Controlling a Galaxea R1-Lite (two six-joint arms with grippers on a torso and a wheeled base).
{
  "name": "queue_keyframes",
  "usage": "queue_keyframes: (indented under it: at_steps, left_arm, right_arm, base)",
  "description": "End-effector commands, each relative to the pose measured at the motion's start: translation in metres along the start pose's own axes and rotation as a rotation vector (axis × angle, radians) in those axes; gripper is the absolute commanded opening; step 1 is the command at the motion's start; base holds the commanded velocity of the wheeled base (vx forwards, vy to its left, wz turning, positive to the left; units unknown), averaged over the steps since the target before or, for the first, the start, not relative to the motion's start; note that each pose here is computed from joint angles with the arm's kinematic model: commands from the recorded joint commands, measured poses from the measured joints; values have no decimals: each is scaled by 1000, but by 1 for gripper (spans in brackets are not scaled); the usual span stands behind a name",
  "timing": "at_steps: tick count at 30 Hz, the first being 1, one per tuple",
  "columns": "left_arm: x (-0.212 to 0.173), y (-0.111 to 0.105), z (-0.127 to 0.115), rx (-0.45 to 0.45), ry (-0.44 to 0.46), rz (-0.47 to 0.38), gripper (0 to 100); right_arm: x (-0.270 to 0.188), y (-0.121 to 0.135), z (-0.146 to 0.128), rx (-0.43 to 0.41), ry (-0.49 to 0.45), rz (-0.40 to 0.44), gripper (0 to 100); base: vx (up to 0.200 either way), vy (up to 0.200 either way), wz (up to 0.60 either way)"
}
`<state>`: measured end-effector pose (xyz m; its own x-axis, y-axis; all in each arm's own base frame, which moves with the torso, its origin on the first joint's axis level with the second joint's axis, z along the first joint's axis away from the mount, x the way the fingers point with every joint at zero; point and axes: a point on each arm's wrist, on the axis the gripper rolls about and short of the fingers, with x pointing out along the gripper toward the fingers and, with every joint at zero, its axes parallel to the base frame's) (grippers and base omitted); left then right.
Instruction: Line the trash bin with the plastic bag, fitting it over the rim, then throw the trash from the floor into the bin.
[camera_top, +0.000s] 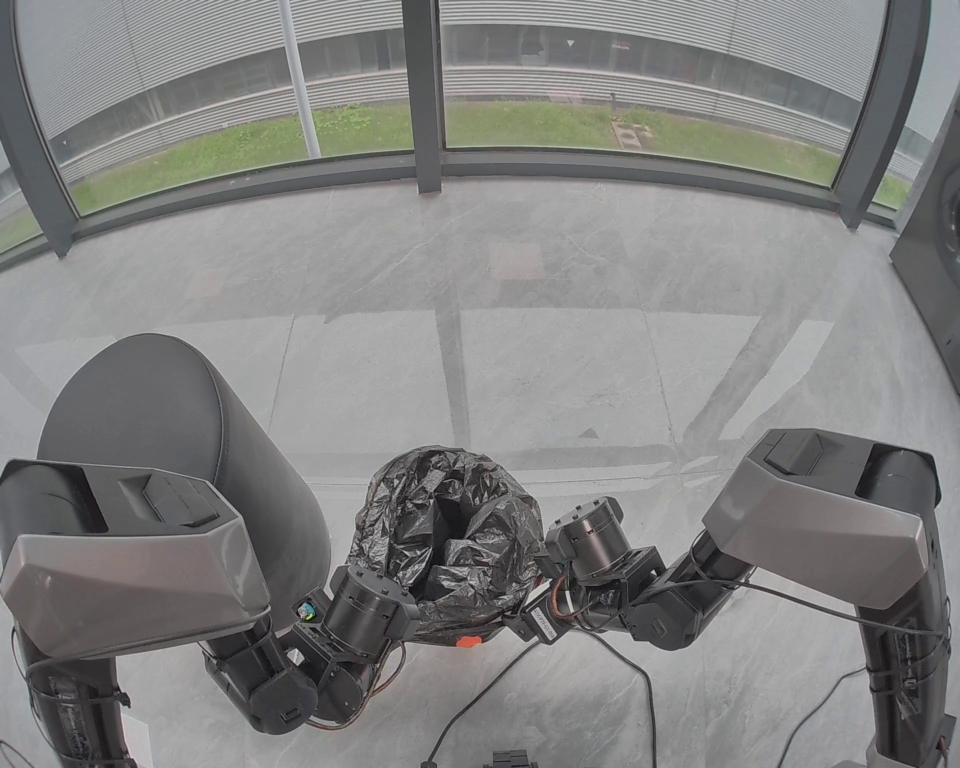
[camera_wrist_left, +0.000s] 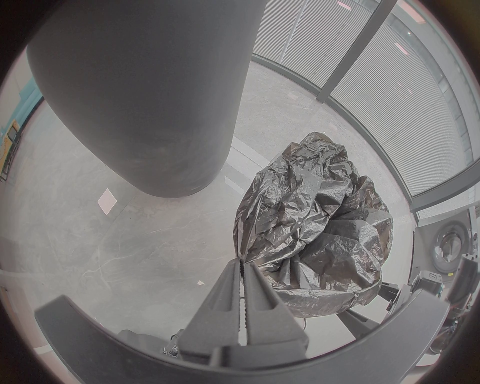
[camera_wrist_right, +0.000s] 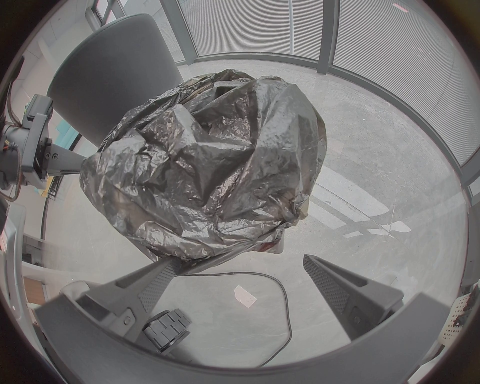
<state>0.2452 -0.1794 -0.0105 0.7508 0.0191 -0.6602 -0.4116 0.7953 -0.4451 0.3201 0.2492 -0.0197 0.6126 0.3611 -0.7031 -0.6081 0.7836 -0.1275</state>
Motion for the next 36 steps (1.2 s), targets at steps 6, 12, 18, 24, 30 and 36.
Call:
queue_keyframes:
  at_steps: [6,12,18,24,30,36]
  left_arm:
    - [4,2,-2,3,0,13,0]
    - [10,1,-3,-14,-20,-18,0]
    - [8,0,-2,-21,-28,-33,0]
    - [8,1,-2,-23,-27,-32,0]
    - [5,1,0,-38,-32,-61,100]
    - [5,8,-4,-9,-25,-45,100]
  right_arm:
    - [10,1,-2,-1,5,3,100]
    - [7,2,1,-1,-4,3,100]
    - [-7,-1,7,2,-23,0,100]
    - [-21,-3,5,16,-20,-2,100]
    - [-36,-2,10,34,-42,3,100]
    - [-44,-1,12,33,-50,5,100]
  base:
    - [0,0,0]
    - [0,0,0]
    - [0,0,0]
    - [0,0,0]
    - [0,0,0]
    - [0,0,0]
